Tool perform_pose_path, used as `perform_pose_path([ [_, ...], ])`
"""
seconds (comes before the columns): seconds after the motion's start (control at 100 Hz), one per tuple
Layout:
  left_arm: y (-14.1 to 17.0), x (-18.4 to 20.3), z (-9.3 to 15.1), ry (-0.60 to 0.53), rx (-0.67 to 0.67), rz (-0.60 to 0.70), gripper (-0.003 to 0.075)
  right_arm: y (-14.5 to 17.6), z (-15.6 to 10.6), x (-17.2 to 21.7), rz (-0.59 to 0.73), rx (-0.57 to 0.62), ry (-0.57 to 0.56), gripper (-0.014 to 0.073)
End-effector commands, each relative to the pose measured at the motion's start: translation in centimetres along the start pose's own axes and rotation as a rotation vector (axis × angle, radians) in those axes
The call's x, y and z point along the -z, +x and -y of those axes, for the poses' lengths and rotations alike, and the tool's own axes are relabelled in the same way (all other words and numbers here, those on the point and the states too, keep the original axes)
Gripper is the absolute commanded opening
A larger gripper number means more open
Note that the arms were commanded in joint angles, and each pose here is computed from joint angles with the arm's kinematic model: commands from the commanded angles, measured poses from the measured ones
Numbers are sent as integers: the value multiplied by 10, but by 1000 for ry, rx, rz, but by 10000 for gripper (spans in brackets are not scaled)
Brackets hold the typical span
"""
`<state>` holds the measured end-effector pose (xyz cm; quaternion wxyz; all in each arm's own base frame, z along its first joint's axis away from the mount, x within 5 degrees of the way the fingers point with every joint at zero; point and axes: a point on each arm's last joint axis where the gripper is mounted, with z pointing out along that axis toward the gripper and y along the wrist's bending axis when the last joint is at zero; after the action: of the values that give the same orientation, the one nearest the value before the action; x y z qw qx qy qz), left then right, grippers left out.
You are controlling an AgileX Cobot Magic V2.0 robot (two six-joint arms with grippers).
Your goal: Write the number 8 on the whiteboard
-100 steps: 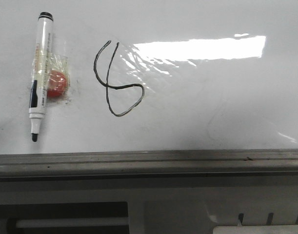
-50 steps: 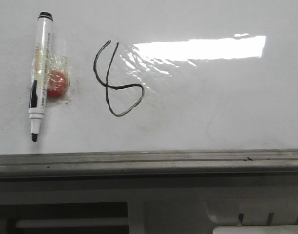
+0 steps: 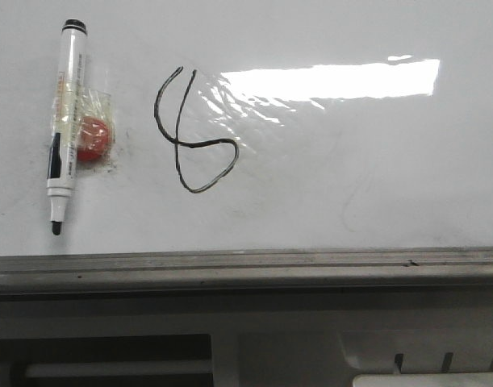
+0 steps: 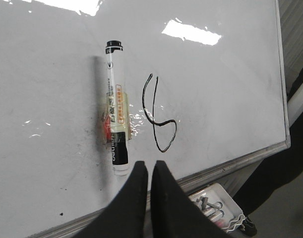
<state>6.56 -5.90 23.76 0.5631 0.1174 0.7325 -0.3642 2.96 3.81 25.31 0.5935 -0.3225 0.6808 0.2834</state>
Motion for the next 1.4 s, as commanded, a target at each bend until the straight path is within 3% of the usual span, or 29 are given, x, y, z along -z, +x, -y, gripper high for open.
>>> perform_pose_path([
  [0.0, -15, 0, 7, 43, 13, 87, -20, -14, 0, 2, 90, 12, 6, -64],
  [0.41, -11, 0, 5, 38, 17, 77, -20, -14, 0, 2, 90, 12, 6, -64],
  [0.58, 4, -1, -3, 11, 136, 36, -20, -14, 0, 2, 90, 12, 6, -64],
  [0.75, 11, 0, -10, -48, -147, 32, -20, -14, 0, 2, 90, 12, 6, -64],
  [0.95, 11, 13, -24, -213, -310, 117, -20, -14, 0, 2, 90, 12, 6, -64],
  [1.12, 26, 28, -42, -418, -303, 216, -20, -14, 0, 2, 90, 12, 6, -64],
  [1.24, 28, 35, -47, -532, -219, 241, -20, -14, 0, 2, 90, 12, 6, -64],
  [1.39, 39, 40, -54, -655, -190, 157, -20, -14, 0, 2, 90, 12, 6, -64],
])
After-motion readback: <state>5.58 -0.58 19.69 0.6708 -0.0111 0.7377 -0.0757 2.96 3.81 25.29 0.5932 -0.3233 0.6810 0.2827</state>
